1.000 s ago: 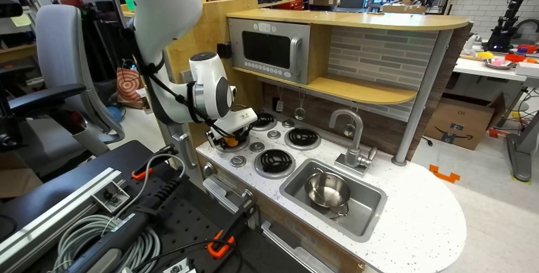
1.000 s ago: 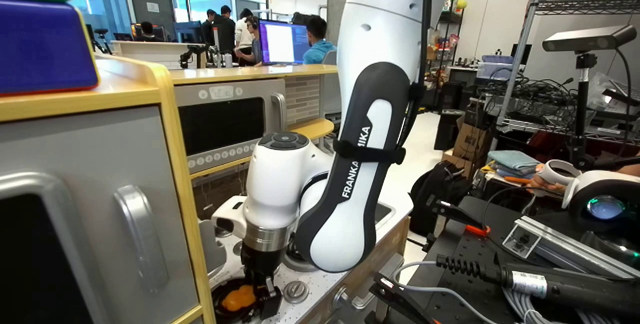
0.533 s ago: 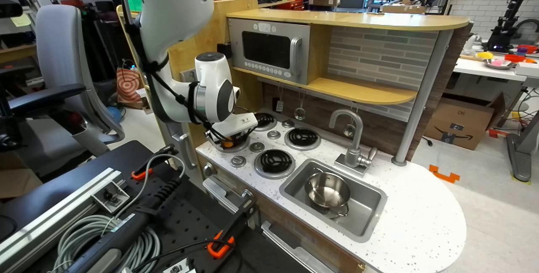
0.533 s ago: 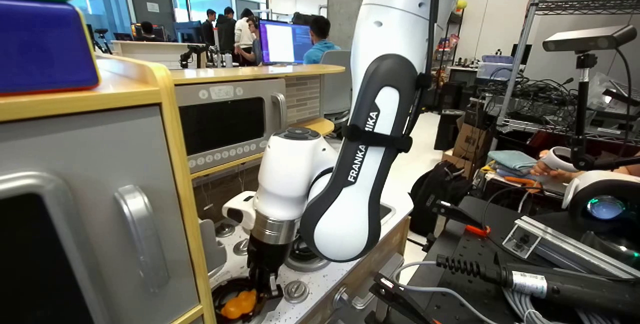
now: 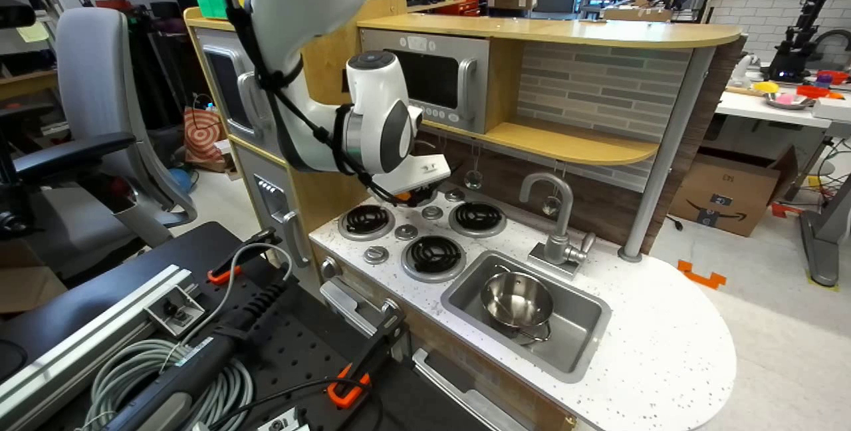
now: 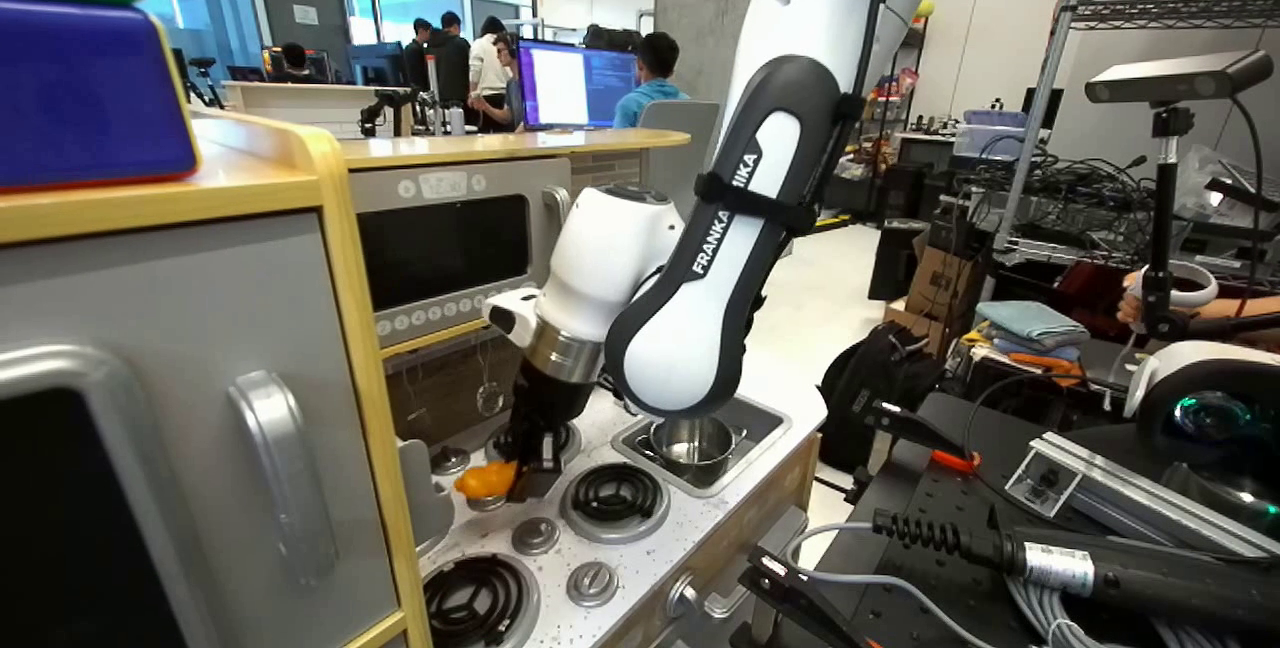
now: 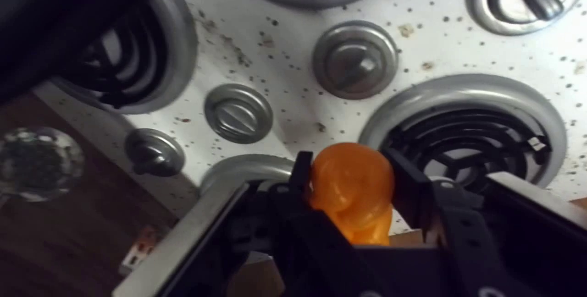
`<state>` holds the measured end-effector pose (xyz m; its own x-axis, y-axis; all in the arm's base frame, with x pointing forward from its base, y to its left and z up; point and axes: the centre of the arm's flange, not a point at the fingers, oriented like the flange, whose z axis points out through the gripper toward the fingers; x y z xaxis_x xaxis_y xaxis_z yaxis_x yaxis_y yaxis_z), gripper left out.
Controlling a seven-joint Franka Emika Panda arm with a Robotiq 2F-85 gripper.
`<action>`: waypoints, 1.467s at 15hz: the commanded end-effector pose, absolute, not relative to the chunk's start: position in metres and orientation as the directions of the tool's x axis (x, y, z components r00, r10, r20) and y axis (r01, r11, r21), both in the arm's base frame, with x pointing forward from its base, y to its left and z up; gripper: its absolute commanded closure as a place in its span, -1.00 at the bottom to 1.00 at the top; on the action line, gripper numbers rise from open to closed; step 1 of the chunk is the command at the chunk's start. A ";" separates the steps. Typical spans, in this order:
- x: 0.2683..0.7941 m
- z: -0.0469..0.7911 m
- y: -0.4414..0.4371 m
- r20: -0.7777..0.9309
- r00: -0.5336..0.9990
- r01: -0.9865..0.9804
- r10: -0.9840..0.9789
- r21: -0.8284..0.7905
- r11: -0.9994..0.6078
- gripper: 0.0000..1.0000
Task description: Pick up the toy from the stove and put it in the pot in the sink.
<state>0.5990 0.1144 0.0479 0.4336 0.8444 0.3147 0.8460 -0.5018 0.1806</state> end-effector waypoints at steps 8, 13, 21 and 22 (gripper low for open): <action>0.615 0.032 -0.079 0.103 0.777 0.596 0.621 0.193 -0.779 0.65; 0.608 -0.001 -0.141 -0.074 0.902 0.431 0.425 0.185 -0.883 0.65; 0.595 -0.037 -0.136 -0.275 0.927 0.301 0.256 0.135 -0.944 0.65; 0.598 -0.035 -0.130 -0.271 0.928 0.299 0.255 0.135 -0.945 0.65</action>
<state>0.5818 -0.1480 -0.0289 0.9244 0.2830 -0.2558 0.3268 -0.9333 0.1486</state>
